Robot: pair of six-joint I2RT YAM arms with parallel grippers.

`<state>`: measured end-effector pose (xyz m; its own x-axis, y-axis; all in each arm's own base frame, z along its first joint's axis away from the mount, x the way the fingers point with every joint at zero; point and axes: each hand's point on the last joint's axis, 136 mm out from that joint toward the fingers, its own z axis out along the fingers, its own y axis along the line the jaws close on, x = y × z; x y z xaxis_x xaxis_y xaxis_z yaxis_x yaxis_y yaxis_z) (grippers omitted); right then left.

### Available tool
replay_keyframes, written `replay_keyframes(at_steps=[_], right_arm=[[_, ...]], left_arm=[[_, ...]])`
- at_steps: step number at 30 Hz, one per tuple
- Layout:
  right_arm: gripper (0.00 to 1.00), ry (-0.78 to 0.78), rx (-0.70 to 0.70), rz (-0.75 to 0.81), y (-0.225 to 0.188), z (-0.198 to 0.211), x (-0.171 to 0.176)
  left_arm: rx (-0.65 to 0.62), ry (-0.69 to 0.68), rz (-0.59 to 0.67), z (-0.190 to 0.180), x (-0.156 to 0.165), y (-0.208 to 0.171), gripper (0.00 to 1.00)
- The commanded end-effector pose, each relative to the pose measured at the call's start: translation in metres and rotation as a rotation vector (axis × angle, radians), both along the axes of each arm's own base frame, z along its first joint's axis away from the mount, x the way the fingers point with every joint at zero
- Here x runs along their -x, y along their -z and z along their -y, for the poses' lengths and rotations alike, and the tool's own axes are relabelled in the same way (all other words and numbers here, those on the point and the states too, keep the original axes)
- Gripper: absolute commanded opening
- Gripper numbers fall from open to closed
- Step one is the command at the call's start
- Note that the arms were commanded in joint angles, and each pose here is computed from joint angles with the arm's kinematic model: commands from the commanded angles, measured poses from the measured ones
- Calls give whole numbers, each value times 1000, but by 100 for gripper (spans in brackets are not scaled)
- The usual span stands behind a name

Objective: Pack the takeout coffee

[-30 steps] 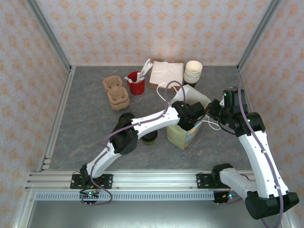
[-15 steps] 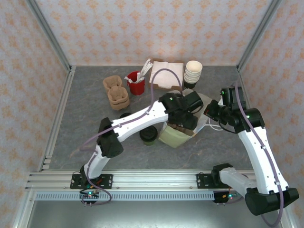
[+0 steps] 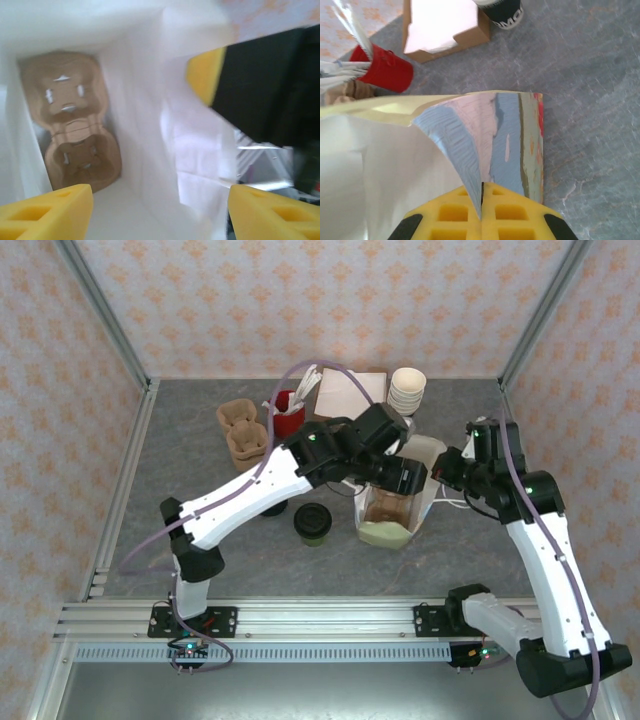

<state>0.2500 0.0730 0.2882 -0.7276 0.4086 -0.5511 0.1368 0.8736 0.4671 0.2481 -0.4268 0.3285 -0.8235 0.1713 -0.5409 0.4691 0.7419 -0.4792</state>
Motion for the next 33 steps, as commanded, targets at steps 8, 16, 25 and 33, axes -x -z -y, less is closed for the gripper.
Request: replay_keyframes(at_steps=[8, 16, 25, 33], right_arm=[[0, -87, -3, 225, -44, -7, 2], [0, -34, -35, 155, -31, -5, 1], [0, -39, -86, 93, -14, -12, 4], [0, -23, -69, 49, -6, -10, 2]], left_arm=[[154, -99, 307, -54, -8, -117, 74], [-33, -485, 367, -161, -32, -89, 76], [-253, -588, 125, -211, -1, 39, 82], [-405, -456, -23, -185, 22, 120, 98]])
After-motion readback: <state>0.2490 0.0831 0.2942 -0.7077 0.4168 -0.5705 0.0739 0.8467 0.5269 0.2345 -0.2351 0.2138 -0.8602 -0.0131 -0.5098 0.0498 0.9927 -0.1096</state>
